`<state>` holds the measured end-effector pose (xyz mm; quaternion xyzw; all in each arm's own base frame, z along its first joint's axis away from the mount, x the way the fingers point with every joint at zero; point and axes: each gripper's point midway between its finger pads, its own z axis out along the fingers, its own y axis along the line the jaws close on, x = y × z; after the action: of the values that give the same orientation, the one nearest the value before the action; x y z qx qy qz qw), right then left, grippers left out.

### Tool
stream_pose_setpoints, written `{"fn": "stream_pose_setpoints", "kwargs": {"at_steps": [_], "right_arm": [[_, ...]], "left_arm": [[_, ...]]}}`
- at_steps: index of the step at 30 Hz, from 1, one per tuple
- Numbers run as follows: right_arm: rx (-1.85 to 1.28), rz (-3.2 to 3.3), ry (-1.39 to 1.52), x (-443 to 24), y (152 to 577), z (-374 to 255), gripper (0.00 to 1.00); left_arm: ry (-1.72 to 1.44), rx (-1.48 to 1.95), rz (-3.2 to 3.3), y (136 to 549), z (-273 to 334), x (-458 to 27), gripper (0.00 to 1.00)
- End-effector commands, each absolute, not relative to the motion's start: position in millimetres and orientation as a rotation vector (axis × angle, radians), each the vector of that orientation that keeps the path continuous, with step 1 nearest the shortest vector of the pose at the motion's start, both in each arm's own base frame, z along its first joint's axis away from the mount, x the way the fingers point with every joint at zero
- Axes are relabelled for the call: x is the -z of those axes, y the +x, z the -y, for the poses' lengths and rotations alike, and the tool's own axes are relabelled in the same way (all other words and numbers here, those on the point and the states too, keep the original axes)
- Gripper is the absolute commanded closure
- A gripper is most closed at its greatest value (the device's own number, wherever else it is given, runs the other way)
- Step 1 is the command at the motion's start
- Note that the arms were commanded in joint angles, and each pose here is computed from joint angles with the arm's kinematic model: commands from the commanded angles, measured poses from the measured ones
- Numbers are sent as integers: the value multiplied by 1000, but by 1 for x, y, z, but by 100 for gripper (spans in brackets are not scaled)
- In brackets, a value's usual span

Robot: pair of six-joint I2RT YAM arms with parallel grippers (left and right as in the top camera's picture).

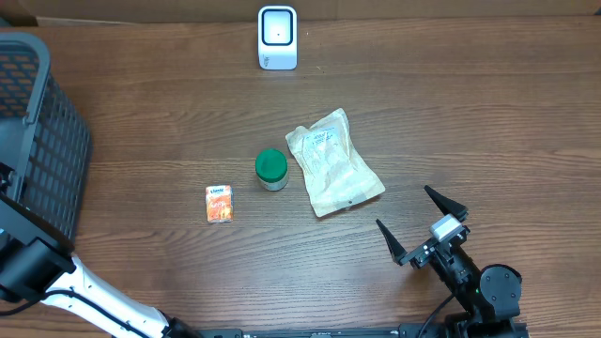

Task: Scan the item barcode
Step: 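Grasp the mint-green wipes pack in the basket with the left gripper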

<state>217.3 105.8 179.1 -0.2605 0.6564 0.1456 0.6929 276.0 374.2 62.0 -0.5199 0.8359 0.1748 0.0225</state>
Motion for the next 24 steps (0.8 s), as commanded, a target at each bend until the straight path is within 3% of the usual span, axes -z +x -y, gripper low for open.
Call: {"fn": "stream_pose_setpoints", "kwargs": {"at_steps": [1, 7, 17, 19, 21, 22, 24], "right_arm": [[-334, -1463, -585, -177, 216, -107, 0], [-334, -1463, -585, -177, 216, -107, 0], [-334, -1463, -585, -177, 216, -107, 0], [-335, -1463, -585, -177, 216, -107, 0], [-335, -1463, -585, -177, 216, -107, 0], [-334, -1463, -585, -177, 216, -107, 0], [-334, -1463, -585, -177, 216, -107, 0]], "left_arm": [[-1456, -571, -2689, 276, -378, -48, 38], [-1273, -475, -2731, 295, -378, -45, 40], [-1249, -442, -2817, 280, -361, -12, 44], [-1249, -426, -2825, 279, -358, -8, 54], [-1249, -413, -2826, 279, -356, -7, 78], [-1248, -414, -2827, 279, -356, -7, 96], [-1249, -411, -2831, 279, -356, -9, 96]]}}
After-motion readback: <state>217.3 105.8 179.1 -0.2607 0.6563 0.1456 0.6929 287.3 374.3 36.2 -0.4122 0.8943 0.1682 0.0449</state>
